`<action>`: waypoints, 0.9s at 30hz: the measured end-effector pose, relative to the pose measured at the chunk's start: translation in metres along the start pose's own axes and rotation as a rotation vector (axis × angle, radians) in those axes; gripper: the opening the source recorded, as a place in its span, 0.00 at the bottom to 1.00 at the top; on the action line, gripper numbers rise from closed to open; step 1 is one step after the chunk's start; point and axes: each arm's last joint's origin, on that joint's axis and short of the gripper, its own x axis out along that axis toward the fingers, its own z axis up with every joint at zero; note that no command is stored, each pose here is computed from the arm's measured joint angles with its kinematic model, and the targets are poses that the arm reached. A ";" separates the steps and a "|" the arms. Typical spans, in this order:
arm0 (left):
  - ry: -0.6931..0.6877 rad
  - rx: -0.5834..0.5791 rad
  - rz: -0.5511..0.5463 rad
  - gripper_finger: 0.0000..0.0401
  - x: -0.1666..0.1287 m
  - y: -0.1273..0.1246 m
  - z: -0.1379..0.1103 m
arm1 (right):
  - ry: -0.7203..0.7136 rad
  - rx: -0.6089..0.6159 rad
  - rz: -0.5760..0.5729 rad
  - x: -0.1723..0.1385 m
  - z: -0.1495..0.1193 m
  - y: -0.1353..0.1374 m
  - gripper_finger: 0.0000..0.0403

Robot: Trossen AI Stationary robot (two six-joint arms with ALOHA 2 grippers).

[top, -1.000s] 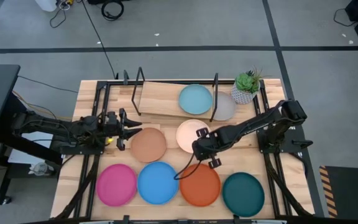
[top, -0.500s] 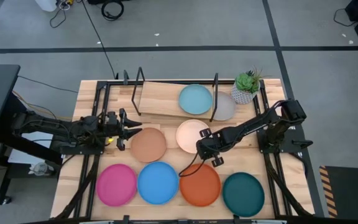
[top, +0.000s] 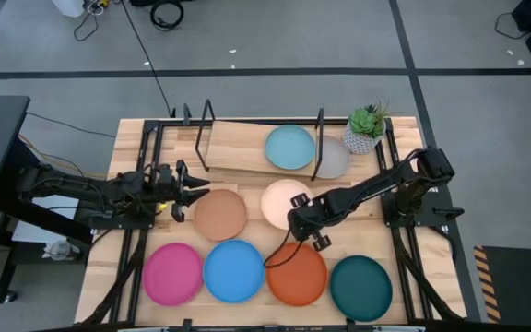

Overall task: Place and stack plates onto a shelf
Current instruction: Stack the light orange plate on top of the light blue plate on the shelf

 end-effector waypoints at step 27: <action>-0.035 0.044 0.006 0.31 0.000 0.000 0.003 | 0.039 0.234 -0.289 -0.045 -0.011 -0.133 0.04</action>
